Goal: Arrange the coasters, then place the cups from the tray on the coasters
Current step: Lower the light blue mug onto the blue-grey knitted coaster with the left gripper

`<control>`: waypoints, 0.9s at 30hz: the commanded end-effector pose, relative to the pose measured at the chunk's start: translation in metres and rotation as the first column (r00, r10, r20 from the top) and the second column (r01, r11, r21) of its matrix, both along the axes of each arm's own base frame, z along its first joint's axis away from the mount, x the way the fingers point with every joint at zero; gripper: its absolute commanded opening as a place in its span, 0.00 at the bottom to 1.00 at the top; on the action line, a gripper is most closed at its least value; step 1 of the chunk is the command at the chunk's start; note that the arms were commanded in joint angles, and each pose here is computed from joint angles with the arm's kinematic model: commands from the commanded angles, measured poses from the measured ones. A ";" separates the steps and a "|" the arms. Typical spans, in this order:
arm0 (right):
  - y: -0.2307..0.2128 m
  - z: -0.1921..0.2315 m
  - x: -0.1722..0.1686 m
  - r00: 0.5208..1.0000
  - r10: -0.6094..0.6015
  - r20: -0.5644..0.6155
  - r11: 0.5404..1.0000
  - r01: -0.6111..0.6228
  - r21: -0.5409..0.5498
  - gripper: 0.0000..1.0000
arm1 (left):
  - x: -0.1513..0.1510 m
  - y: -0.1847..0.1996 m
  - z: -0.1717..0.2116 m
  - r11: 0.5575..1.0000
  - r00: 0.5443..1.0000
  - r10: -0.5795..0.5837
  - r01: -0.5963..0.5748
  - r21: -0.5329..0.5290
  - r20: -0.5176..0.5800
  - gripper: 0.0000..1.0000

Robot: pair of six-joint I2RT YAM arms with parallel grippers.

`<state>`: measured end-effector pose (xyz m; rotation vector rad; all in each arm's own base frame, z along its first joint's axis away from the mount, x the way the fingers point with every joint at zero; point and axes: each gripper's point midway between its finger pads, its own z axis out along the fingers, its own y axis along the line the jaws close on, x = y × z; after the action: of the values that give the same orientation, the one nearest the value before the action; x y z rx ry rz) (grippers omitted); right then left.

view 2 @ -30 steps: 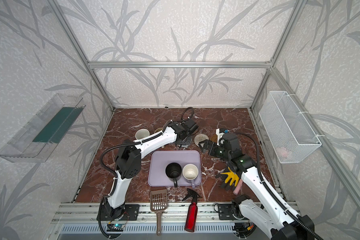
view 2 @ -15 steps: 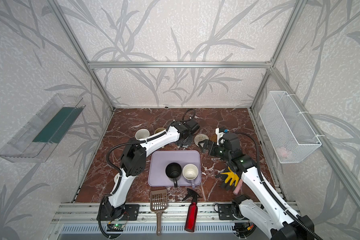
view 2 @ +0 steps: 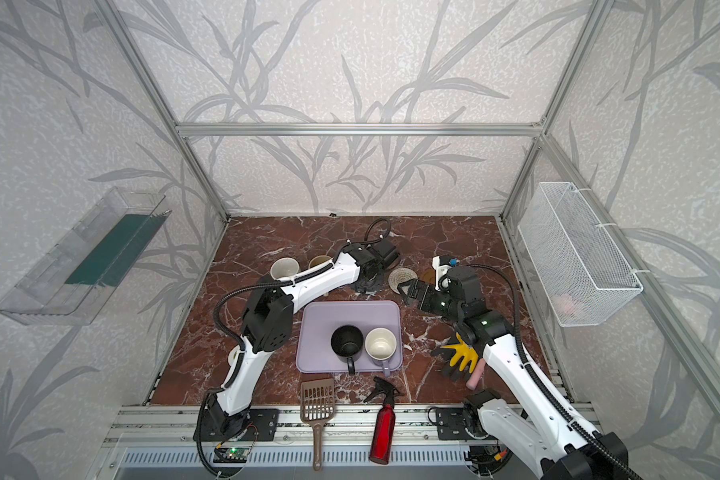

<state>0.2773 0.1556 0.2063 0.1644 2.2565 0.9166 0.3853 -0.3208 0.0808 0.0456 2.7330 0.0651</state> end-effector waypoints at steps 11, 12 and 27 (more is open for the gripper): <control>-0.005 0.001 -0.003 1.000 -0.002 0.017 1.000 0.002 0.010 0.99 | 0.006 0.007 0.008 0.999 0.998 0.048 -0.047 -0.019 0.034 0.00; -0.005 0.001 -0.003 1.000 -0.003 0.017 1.000 0.002 0.010 0.99 | 0.006 0.007 0.006 0.999 0.998 0.048 -0.047 -0.016 0.030 0.01; -0.005 0.000 -0.003 1.000 -0.005 0.012 1.000 0.005 0.016 0.99 | 0.003 0.010 0.006 0.999 0.998 0.048 -0.047 -0.015 0.027 0.35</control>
<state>0.2754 0.1502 0.2064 0.1777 2.2435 0.9171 0.3850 -0.3193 0.0696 0.0072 2.7429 0.0517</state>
